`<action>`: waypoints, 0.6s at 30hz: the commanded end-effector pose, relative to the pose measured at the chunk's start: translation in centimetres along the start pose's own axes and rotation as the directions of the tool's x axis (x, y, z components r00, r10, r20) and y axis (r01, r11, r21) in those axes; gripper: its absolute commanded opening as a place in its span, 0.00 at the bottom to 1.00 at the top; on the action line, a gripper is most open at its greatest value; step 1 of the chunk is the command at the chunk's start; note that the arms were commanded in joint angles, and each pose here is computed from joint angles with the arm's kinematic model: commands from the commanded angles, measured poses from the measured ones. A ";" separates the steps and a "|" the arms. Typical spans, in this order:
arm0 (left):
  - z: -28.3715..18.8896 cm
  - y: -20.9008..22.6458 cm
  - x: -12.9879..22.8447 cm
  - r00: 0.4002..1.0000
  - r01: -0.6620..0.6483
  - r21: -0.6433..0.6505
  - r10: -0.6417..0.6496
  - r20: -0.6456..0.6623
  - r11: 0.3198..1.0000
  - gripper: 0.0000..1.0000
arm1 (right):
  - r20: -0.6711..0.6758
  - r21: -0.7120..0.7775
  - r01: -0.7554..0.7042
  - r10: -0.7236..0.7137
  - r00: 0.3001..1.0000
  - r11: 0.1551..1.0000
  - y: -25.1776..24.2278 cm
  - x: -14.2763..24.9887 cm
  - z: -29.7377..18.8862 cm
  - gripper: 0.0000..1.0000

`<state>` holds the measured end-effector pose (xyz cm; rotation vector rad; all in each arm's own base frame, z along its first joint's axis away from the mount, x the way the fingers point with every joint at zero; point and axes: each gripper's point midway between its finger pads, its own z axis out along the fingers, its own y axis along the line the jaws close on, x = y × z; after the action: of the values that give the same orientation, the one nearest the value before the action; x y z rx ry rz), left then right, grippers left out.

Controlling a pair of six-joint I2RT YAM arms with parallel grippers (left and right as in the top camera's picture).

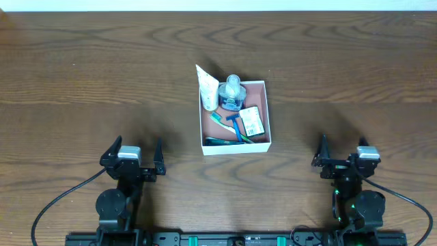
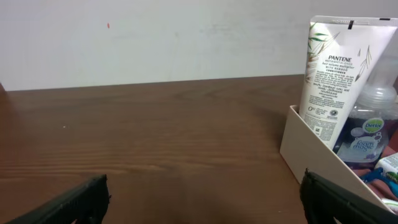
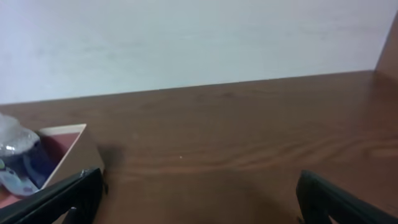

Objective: Pack container

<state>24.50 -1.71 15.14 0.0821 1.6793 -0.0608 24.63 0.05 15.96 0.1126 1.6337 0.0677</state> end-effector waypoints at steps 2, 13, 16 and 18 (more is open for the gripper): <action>0.1 -0.3 1.7 0.999 0.001 0.013 0.000 -0.054 1.000 0.98 | -0.004 -0.025 0.085 -0.085 0.996 0.996 0.5 0.3 0.0 0.99; 0.1 -0.3 1.7 0.999 0.001 0.013 0.000 -0.054 1.000 0.98 | -0.002 -0.024 0.091 -0.091 0.996 0.996 0.4 0.2 0.0 0.99; 0.1 -0.3 1.7 0.999 0.001 0.013 0.000 -0.054 1.000 0.98 | -0.001 -0.024 0.091 -0.091 0.996 0.996 0.4 0.2 0.0 0.99; 0.1 -0.3 1.7 0.999 0.001 0.013 0.000 -0.054 1.000 0.98 | -0.001 -0.024 0.091 -0.091 0.996 0.996 0.4 0.2 0.0 0.99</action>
<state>24.50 -1.71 15.14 0.0821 1.6793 -0.0608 24.64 0.19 15.93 0.0447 1.6377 0.0170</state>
